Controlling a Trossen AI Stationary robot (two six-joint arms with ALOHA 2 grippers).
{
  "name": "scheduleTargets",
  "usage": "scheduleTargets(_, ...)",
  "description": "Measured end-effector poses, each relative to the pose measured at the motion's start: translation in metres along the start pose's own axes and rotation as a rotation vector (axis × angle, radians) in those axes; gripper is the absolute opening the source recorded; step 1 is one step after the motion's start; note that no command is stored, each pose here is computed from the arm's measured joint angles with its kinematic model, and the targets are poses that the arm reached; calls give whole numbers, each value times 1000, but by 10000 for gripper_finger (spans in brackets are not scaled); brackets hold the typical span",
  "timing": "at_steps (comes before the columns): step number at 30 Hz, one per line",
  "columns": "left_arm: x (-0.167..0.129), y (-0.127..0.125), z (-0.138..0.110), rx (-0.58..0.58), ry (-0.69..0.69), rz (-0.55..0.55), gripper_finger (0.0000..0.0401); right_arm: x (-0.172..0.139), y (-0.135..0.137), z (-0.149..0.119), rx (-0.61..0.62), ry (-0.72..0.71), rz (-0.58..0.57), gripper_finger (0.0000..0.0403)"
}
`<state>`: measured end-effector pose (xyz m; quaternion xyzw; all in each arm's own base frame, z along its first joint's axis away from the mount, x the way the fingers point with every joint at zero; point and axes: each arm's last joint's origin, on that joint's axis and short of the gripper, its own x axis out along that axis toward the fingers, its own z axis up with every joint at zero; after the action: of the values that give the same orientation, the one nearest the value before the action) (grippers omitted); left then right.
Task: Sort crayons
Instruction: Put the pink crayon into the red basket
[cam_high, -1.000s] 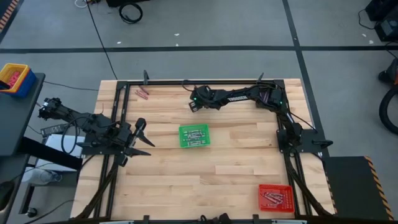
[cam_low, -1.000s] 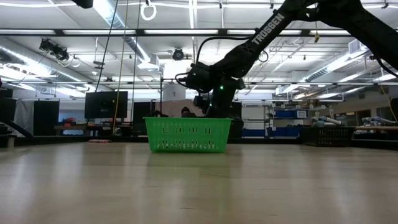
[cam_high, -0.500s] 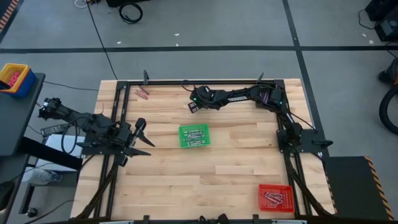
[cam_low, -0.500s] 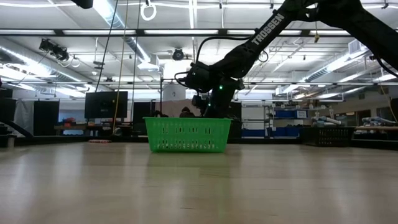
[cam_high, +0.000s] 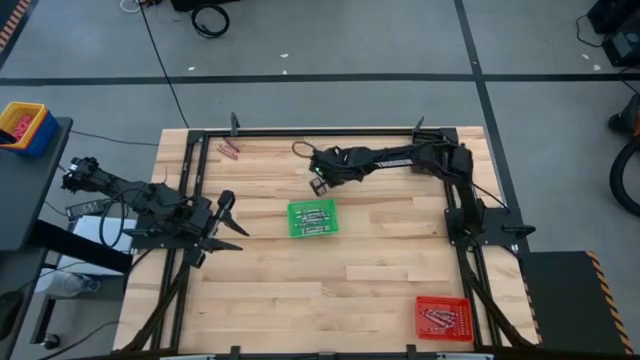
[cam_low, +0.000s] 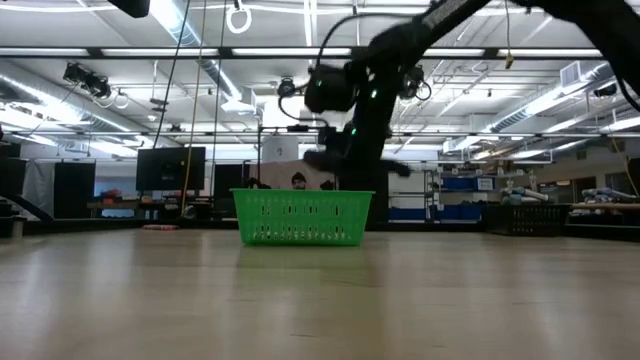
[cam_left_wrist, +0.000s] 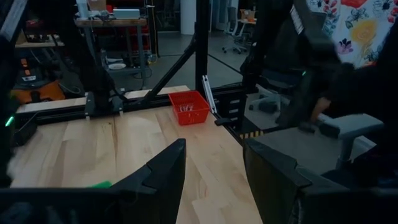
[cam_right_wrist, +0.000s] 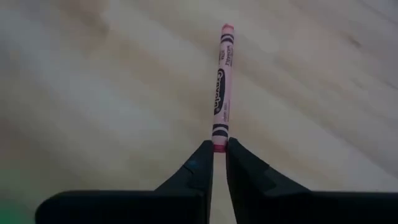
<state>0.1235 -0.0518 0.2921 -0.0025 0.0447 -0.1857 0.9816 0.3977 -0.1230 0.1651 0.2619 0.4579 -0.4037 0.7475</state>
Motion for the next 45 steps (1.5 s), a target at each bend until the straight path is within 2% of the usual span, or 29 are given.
scheduleTargets(7,0,0,0,-46,2,0,173,-76,6,-63,-131,247,-216,46)
scheduleTargets(10,0,0,0,-60,2,0,173,-102,15,-97,-151,295,-309,46)
scheduleTargets(12,0,0,0,-67,2,0,173,-115,25,-120,-156,300,-328,46)
scheduleTargets(15,0,0,0,-67,2,0,173,-129,42,-153,-161,329,-290,49)
scheduleTargets(19,0,0,1,-60,-9,0,173,-135,59,-189,-131,380,-254,71)
scheduleTargets(24,0,0,3,-26,-34,-1,173,-122,67,-217,-65,408,-246,111)
scheduleTargets(28,0,0,5,21,-51,-1,173,-114,65,-225,-6,489,-300,137)
scheduleTargets(32,0,0,6,78,-58,1,173,-124,60,-231,39,508,-362,154)
scheduleTargets(36,0,0,6,120,-60,3,173,-135,47,-245,27,507,-490,167)
scheduleTargets(38,0,0,6,120,-60,3,173,-134,35,-256,45,552,-551,172)
scheduleTargets(42,0,0,6,116,-60,2,173,-127,9,-282,104,675,-518,174)
scheduleTargets(45,0,0,6,116,-62,3,173,-131,-15,-294,199,668,-462,174)
